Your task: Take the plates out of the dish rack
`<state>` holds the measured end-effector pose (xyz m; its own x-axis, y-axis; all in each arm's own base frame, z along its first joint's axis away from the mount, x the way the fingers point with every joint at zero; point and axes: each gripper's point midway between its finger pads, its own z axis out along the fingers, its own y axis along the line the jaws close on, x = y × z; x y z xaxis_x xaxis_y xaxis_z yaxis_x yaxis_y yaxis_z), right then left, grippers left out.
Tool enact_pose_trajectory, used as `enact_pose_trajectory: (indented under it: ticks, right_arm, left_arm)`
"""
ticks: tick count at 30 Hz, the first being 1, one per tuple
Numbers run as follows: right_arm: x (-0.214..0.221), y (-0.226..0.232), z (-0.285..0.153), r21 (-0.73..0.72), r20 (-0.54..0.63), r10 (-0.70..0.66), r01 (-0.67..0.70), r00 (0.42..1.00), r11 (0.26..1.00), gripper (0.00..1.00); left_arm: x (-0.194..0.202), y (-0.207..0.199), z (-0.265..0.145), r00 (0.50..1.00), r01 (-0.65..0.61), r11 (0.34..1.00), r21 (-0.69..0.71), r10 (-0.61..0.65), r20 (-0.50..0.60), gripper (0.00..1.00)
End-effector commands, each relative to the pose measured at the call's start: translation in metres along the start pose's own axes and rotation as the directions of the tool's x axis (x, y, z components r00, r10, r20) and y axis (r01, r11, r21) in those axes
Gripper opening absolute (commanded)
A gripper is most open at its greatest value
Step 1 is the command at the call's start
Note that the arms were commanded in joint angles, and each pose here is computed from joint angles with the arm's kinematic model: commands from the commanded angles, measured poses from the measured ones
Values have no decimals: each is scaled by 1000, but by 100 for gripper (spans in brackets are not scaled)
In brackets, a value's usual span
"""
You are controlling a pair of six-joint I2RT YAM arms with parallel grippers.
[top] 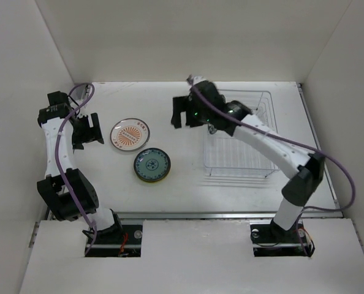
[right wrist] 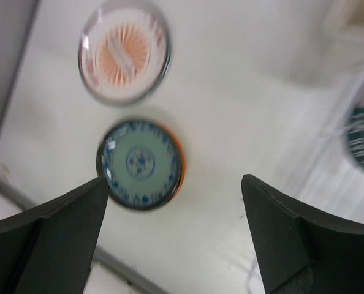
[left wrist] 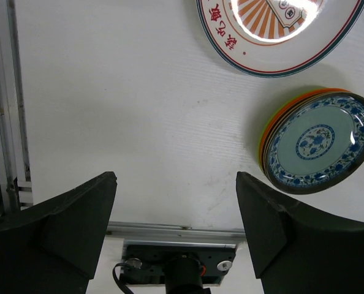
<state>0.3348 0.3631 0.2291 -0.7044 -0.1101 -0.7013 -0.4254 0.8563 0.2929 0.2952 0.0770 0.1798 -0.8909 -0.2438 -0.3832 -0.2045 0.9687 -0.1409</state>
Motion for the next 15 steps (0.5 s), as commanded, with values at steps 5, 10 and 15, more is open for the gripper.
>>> enact_pose_trajectory:
  ticks: [5, 10, 15]
  right_arm:
    - [-91, -150, -76, 445, 310, 161, -293, 937, 847, 99]
    - [-83, -196, -42, 519, 245, 190, -294, 951, 803, 99]
    - [-65, -219, 0, 518, 194, 253, -318, 948, 794, 93]
  left_arm:
    - [3, 1, -15, 999, -30, 999, -17, 31, 39, 76]
    - [6, 2, -16, 998, -48, 999, -16, 49, 28, 76]
    - [9, 1, -19, 997, -61, 998, -18, 62, 38, 76]
